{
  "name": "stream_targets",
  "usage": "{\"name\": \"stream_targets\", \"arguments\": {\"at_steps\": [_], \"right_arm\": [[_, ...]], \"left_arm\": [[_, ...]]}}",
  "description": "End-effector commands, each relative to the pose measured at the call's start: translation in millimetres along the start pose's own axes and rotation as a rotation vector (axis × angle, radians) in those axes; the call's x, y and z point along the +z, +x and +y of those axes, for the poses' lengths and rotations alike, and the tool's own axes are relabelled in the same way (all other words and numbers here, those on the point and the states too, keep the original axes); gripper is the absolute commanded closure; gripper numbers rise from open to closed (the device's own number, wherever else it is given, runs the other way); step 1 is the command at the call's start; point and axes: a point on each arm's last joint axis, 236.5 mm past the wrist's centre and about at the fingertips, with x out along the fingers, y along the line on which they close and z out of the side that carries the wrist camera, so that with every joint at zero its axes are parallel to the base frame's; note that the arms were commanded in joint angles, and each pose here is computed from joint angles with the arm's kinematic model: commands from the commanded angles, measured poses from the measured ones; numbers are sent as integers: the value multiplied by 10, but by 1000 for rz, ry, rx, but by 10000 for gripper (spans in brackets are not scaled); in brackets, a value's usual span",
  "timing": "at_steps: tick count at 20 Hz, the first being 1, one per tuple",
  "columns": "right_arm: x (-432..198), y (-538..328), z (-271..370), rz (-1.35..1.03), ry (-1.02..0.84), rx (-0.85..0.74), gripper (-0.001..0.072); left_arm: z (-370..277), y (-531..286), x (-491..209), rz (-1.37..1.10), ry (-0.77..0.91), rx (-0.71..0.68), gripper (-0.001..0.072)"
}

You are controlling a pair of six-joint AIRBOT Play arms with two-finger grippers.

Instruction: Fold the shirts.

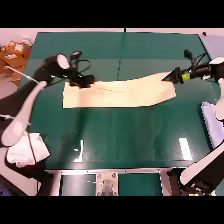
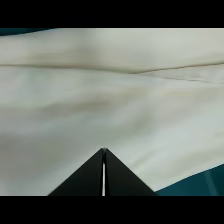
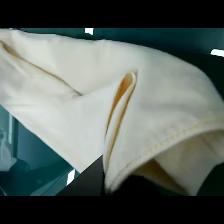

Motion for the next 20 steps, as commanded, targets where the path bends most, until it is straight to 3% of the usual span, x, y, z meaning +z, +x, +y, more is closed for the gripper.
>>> {"name": "stream_targets", "arguments": {"at_steps": [1,5,10,15,20], "right_arm": [[-30,-314,702,4,-65,-2,688],[-128,-488,1527,-21,-164,-16,688],[-244,-285,2020,14,-203,14,688],[-163,-116,2204,-15,-223,29,688],[-112,177,2514,-39,-230,52,688]], "left_arm": [[-704,566,-41,-62,8,-140,686],[-1380,990,-14,-166,-54,-309,686],[-1817,1250,-85,-147,-39,-378,686],[-1695,1191,-119,-57,-36,-392,685],[-1287,189,248,99,94,-476,685]]}}
